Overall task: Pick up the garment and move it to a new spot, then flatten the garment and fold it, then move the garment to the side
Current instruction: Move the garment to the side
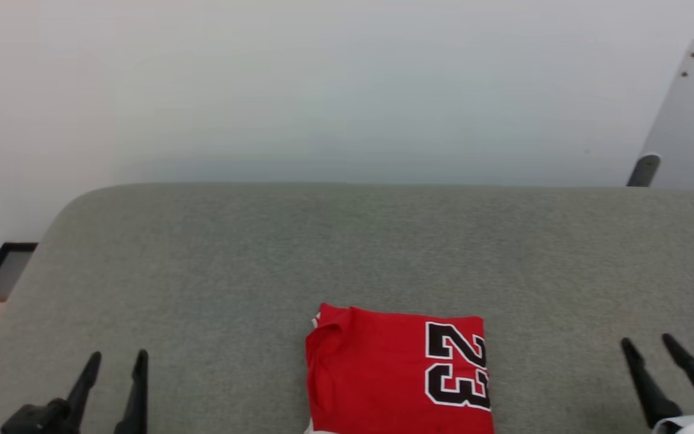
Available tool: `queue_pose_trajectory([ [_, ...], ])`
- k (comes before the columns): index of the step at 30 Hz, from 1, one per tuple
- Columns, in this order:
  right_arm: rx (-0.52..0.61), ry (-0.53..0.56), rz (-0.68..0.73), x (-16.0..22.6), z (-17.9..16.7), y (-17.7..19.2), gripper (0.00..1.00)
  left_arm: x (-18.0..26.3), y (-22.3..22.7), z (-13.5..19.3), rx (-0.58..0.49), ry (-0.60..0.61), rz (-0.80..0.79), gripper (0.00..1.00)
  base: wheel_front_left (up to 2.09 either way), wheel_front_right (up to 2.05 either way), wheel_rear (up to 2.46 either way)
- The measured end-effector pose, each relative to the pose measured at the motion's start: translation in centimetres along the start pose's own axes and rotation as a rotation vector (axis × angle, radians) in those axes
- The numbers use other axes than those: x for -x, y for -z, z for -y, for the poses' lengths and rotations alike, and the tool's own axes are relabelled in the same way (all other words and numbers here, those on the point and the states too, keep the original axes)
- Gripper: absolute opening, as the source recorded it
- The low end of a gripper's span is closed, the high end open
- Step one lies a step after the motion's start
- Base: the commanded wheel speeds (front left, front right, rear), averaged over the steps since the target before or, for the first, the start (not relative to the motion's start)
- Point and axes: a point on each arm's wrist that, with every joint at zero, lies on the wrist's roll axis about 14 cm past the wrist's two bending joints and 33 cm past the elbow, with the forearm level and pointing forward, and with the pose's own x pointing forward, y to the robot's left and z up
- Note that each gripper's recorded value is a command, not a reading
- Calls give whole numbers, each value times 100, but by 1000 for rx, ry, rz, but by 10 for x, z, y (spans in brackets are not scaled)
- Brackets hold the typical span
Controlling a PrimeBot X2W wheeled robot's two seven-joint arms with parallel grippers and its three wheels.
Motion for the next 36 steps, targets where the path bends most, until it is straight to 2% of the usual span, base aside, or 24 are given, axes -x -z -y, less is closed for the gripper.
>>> queue_pose_trajectory([
  [6, -11, -106, -76, -23, -35, 11, 100, 11, -6, -18, -11, -64, 11, 100, 0, 0, 0],
  [11, -31, -214, -244, -41, -70, 37, 100, 24, -7, -30, -17, -118, 6, 100, 0, 0, 0],
  [12, -31, -214, -244, -41, -70, 37, 100, 24, -7, -30, -17, -118, 6, 100, 0, 0, 0],
  [17, -55, -285, -428, -45, -94, 66, 100, 35, -6, -36, -10, -157, 2, 100, 0, 0, 0],
  [26, -70, -316, -779, -38, -102, 117, 100, 44, 4, -40, 13, -198, -33, 100, 0, 0, 0],
  [36, -64, -316, -979, -53, -112, 149, 100, 29, 19, -36, 41, -210, -69, 100, 0, 0, 0],
])
